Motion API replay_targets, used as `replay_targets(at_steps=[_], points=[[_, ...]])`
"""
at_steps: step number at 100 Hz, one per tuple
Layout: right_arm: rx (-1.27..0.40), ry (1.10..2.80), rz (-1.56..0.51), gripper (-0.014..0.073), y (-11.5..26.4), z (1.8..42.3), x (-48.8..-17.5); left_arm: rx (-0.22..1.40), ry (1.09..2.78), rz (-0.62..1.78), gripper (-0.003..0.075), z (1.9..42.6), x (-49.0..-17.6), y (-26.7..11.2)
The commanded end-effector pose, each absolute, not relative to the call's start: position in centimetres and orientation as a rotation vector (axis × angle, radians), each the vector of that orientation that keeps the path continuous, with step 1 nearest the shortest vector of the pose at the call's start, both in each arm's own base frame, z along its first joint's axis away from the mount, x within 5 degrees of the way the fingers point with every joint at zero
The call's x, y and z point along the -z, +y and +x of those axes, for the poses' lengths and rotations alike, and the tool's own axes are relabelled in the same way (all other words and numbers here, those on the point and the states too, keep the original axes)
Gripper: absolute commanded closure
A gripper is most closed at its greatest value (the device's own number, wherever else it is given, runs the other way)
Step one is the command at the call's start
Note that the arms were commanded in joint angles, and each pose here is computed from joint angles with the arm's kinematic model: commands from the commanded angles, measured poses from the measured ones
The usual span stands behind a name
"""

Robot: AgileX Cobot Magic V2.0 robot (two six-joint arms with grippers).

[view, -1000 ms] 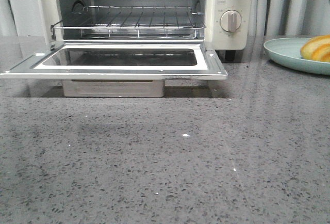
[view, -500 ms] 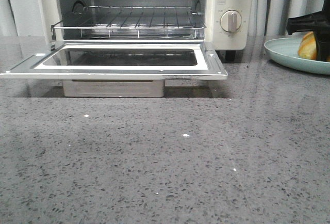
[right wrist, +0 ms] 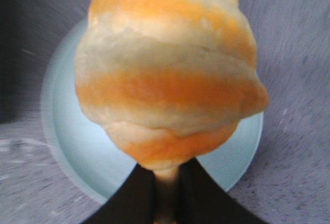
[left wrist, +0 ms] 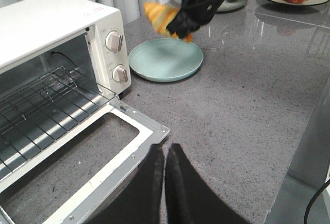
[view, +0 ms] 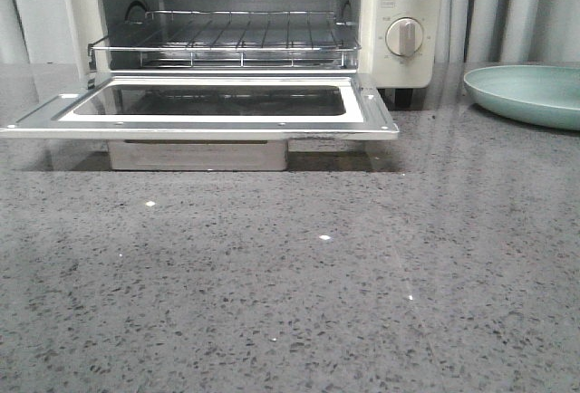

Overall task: Put bread in oven
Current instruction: 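Grasp the striped croissant on the blue plate with the right gripper, then carry the croissant with the right gripper into the oven over the rack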

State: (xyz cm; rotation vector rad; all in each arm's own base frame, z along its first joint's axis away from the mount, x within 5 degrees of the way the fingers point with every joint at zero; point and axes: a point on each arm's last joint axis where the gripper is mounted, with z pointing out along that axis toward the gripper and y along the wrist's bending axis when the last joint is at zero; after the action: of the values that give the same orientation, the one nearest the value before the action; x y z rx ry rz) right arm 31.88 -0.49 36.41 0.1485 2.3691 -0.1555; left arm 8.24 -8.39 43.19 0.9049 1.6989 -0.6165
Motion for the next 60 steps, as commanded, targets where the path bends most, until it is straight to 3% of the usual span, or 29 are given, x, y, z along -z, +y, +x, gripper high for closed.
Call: replay_targets(at_steps=[1,13,26,43,60], points=[[0.140,2.180,0.013,0.0662,0.9,27.8,-42.0,0.641,1.627,0.827,0.0742,8.1,-44.6,-8.2],[-0.002,2.084,-0.138,0.0662,3.9,22.8,-45.3,0.630,1.610,0.804,0.0742,8.2,-44.8,-8.2],[-0.192,2.053,-0.343,0.0662,7.2,19.6,-46.2,0.604,1.566,0.783,0.0742,8.4,-45.2,-8.1],[-0.332,2.027,-0.566,0.0662,11.7,19.0,-45.6,0.567,1.506,0.796,0.0742,8.4,-45.6,-8.3],[-0.385,2.016,-0.721,0.0662,16.7,20.9,-43.3,0.570,1.499,0.796,0.0742,8.4,-45.6,-8.3]])
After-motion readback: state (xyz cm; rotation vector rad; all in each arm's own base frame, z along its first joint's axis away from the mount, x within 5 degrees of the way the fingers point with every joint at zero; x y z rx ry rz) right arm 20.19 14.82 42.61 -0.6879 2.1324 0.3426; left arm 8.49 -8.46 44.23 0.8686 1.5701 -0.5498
